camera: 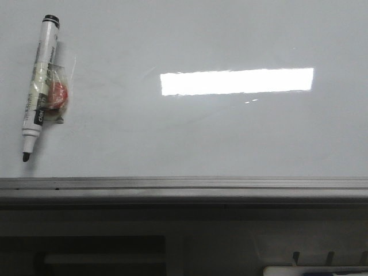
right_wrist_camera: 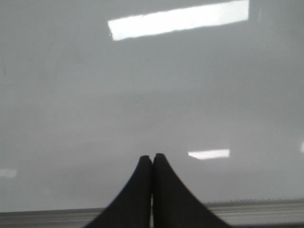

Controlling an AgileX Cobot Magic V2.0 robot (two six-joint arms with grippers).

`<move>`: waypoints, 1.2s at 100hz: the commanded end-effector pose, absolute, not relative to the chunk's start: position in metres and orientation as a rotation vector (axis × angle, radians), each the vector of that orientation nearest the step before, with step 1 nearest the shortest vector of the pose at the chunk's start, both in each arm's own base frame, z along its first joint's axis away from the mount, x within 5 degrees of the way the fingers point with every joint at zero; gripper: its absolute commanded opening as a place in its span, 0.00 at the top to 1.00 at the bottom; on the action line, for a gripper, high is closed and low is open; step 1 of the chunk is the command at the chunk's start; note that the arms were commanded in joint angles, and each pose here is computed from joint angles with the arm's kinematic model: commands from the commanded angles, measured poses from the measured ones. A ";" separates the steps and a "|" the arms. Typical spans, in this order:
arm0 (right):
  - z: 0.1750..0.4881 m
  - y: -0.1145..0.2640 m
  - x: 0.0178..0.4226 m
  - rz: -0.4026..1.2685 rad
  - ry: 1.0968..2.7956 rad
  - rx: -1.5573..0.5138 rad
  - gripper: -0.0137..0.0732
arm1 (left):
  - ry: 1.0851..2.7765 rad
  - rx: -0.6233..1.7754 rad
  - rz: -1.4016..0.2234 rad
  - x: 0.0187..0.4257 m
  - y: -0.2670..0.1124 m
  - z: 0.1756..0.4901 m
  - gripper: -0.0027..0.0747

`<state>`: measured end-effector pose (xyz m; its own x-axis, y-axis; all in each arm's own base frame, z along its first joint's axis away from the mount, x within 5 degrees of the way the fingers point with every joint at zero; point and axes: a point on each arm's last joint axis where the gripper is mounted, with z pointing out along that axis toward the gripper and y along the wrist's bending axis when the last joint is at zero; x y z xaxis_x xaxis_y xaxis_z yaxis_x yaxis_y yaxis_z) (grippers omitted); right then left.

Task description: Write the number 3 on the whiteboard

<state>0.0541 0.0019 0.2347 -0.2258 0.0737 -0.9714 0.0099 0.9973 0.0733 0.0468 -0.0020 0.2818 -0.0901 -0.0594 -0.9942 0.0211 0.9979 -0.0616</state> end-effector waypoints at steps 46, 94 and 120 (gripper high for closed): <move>0.254 0.002 0.058 0.058 1.782 0.069 0.91 | 1.631 -0.057 -0.112 0.053 -0.003 0.285 0.43; 0.256 0.003 0.059 0.102 1.767 0.094 0.91 | 1.599 0.040 -0.146 0.066 -0.009 0.277 0.47; 0.256 0.003 0.059 0.102 1.767 0.094 0.91 | 1.670 0.157 -0.353 0.087 -0.029 0.283 0.47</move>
<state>0.0557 0.0043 0.2380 -0.2924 0.1135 -0.9495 0.0004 0.9929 0.1185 0.0789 -0.0251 0.2622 -0.2109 -0.0292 -0.9771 0.2779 0.9565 -0.0885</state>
